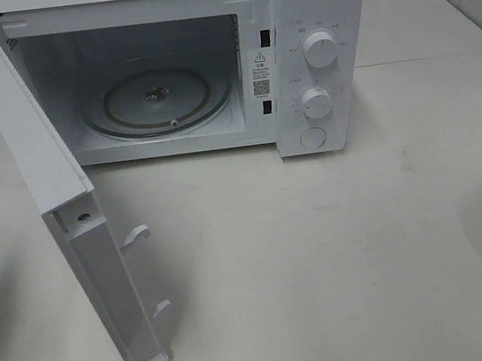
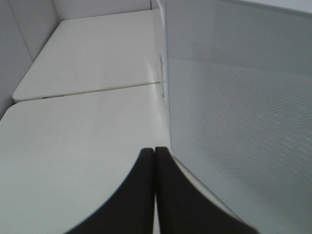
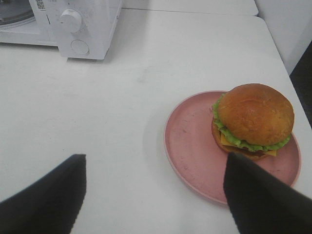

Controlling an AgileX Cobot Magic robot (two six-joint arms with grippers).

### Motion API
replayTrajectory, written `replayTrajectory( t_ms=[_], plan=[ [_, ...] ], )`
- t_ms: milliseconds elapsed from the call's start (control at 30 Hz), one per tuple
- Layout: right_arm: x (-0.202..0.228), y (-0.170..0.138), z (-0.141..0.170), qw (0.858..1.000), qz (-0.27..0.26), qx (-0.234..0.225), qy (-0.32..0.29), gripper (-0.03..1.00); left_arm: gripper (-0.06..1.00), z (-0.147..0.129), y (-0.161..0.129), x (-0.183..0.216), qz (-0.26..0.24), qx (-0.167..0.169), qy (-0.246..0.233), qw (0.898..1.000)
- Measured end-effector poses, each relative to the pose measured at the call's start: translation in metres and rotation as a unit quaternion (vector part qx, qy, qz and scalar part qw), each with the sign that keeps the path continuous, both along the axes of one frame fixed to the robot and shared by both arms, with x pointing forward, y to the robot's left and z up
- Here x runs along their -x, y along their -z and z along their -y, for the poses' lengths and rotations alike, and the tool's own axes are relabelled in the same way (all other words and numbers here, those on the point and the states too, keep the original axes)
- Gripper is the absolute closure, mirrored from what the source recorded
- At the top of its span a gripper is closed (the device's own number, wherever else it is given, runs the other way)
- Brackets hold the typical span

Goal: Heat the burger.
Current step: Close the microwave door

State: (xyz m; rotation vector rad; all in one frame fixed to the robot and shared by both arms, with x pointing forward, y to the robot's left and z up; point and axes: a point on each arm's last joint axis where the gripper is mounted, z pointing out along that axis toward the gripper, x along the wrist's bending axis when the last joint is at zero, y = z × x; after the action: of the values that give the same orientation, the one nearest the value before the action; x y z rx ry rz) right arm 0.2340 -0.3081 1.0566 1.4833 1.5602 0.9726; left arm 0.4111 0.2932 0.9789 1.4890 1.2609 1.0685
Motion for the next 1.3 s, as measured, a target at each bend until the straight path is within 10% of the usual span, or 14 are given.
replayTrajectory(
  t_ms=[633, 1300],
  plan=[
    [0.000, 0.000, 0.000, 1.000, 0.000, 0.000, 0.000, 0.20, 0.94, 0.041, 0.008, -0.024, 0.035, 0.023, 0.167, 0.985],
    [0.000, 0.000, 0.000, 1.000, 0.000, 0.000, 0.000, 0.20, 0.94, 0.100, 0.011, -0.034, 0.033, 0.039, 0.201, 0.978]
  ],
)
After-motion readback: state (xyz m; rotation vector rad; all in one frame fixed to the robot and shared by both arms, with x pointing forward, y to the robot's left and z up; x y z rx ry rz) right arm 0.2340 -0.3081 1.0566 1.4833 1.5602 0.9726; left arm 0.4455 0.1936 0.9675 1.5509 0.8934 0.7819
